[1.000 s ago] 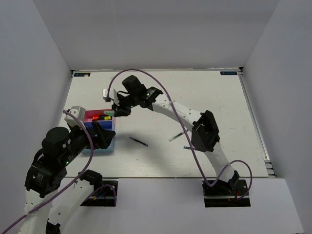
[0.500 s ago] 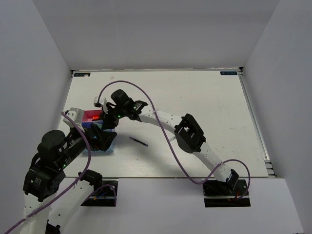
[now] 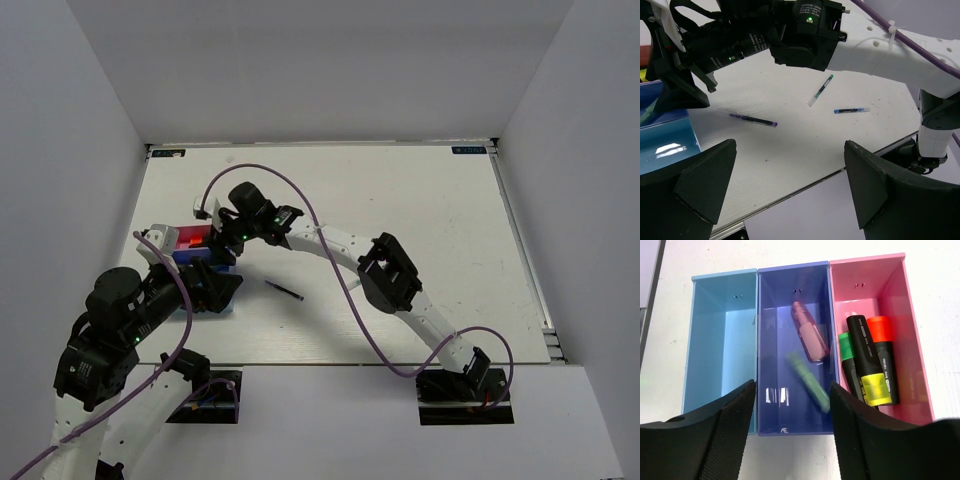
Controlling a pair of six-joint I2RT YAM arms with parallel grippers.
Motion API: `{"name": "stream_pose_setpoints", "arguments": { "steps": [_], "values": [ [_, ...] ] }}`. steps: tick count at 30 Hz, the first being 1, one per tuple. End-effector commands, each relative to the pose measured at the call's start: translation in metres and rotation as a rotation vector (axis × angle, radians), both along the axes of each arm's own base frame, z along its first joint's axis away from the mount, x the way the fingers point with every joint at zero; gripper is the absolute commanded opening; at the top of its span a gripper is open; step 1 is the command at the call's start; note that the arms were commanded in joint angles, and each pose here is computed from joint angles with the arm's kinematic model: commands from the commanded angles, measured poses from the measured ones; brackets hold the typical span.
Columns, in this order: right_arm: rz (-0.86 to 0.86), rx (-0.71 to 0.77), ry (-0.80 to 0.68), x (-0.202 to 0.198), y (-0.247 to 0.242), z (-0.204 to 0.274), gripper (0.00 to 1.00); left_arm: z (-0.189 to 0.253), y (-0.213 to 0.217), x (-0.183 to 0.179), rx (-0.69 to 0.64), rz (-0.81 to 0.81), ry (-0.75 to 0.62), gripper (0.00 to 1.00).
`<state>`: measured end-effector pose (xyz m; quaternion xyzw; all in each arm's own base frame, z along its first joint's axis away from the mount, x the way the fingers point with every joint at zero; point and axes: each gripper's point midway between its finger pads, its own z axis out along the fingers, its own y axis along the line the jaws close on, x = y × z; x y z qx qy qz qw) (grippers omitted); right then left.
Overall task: Sort the stationery into containers
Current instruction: Place the stationery in the storage box, then pick up the pen from the center of the board.
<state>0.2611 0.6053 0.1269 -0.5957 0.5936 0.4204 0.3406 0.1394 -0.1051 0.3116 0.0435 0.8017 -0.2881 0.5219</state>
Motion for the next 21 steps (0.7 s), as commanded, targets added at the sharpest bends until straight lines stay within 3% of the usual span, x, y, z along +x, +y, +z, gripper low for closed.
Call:
{"name": "stream_pose_setpoints", "arguments": {
  "steps": [1,3,6,7,9,10,11,12,13,15,16,17,18,19,20,21],
  "values": [
    [0.008,0.068,-0.056,0.004,0.008,0.028,0.64,0.001,-0.002,-0.004,-0.009,-0.017,-0.004,0.99],
    [0.001,0.080,-0.060,0.005,0.007,0.037,0.64,0.000,-0.001,-0.005,-0.010,-0.015,0.005,0.99],
    [-0.021,0.091,-0.055,0.008,0.005,0.053,0.56,-0.005,-0.001,-0.005,0.000,-0.012,0.031,0.93],
    [-0.026,0.089,-0.057,0.008,0.003,0.056,0.39,-0.007,-0.002,-0.005,-0.001,-0.013,0.046,0.87],
    [-0.149,0.080,-0.088,0.029,-0.006,0.077,0.06,-0.011,-0.008,-0.001,-0.007,-0.034,0.074,0.63],
    [-0.220,0.063,-0.077,0.040,-0.014,0.080,0.00,-0.015,-0.011,0.001,-0.008,-0.041,0.095,0.50],
    [-0.278,0.061,-0.099,0.046,-0.026,0.101,0.00,-0.017,-0.014,0.002,-0.017,-0.045,0.113,0.22],
    [-0.433,0.004,-0.145,0.076,-0.046,0.094,0.00,-0.020,-0.018,0.009,-0.022,-0.039,0.147,0.07],
    [-0.496,-0.022,-0.149,0.083,-0.061,0.094,0.00,-0.022,-0.018,0.011,-0.026,-0.030,0.166,0.00],
    [-0.713,-0.065,-0.169,0.116,-0.106,0.103,0.00,-0.037,-0.019,0.022,-0.037,0.026,0.255,0.00],
    [-0.742,-0.123,-0.144,0.115,-0.129,0.086,0.00,-0.045,-0.013,0.030,-0.029,0.087,0.274,0.00],
    [-0.826,-0.177,-0.105,0.141,-0.169,0.076,0.00,-0.049,-0.014,0.033,-0.039,0.105,0.297,0.00],
    [-0.865,-0.193,0.000,0.130,-0.189,0.076,0.00,-0.069,-0.018,0.041,-0.067,0.157,0.388,0.00],
    [-0.891,-0.240,0.053,0.130,-0.208,0.059,0.00,-0.075,-0.010,0.051,-0.065,0.232,0.392,0.04],
    [-0.978,-0.279,0.120,0.148,-0.250,0.050,0.03,-0.088,-0.012,0.056,-0.084,0.274,0.446,0.19],
    [-0.962,-0.310,0.187,0.134,-0.266,0.041,0.33,-0.096,-0.011,0.061,-0.098,0.311,0.471,0.53]
  ]
}}
